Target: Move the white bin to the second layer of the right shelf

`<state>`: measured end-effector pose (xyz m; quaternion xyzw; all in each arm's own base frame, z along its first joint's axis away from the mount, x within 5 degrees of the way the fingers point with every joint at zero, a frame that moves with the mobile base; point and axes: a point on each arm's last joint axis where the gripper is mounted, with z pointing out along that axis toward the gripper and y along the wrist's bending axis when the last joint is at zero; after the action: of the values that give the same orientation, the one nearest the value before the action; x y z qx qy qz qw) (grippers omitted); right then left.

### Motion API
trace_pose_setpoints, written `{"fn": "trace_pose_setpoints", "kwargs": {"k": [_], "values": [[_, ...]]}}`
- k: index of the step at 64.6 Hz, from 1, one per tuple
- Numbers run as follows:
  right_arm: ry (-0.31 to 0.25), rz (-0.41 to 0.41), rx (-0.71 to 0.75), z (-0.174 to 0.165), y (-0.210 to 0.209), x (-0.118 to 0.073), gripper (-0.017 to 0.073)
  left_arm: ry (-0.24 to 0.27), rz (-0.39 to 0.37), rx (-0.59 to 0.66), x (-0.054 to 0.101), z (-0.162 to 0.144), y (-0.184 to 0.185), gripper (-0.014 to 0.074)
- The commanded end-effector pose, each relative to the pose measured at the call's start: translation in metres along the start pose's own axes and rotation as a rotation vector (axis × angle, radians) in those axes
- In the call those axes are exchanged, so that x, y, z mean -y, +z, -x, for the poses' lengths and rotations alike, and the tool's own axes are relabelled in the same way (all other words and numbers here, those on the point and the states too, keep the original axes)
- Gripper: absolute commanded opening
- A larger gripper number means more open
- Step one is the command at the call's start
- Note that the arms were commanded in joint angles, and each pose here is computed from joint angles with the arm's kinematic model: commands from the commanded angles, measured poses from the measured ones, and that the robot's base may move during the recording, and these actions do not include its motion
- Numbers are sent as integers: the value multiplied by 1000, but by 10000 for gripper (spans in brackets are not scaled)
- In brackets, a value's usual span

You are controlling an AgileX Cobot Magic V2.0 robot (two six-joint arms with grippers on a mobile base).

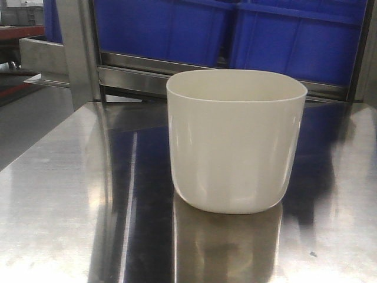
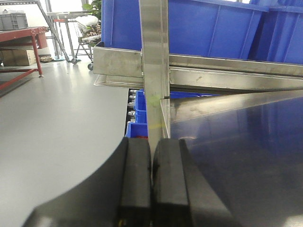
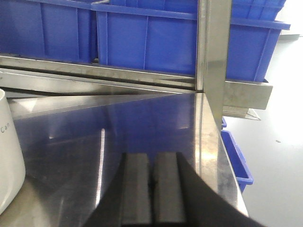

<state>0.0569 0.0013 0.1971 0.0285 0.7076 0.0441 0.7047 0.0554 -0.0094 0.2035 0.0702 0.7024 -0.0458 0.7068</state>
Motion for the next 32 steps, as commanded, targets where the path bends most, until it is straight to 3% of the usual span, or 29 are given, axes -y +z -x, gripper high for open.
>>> {"fn": "trace_pose_setpoints", "kwargs": {"k": [1,32], "values": [[-4,9,124,15,-3,-1,56,-9,3,61,0,-4,0,85],[-4,9,124,15,-3,-1,56,-9,3,61,0,-4,0,85]]}}
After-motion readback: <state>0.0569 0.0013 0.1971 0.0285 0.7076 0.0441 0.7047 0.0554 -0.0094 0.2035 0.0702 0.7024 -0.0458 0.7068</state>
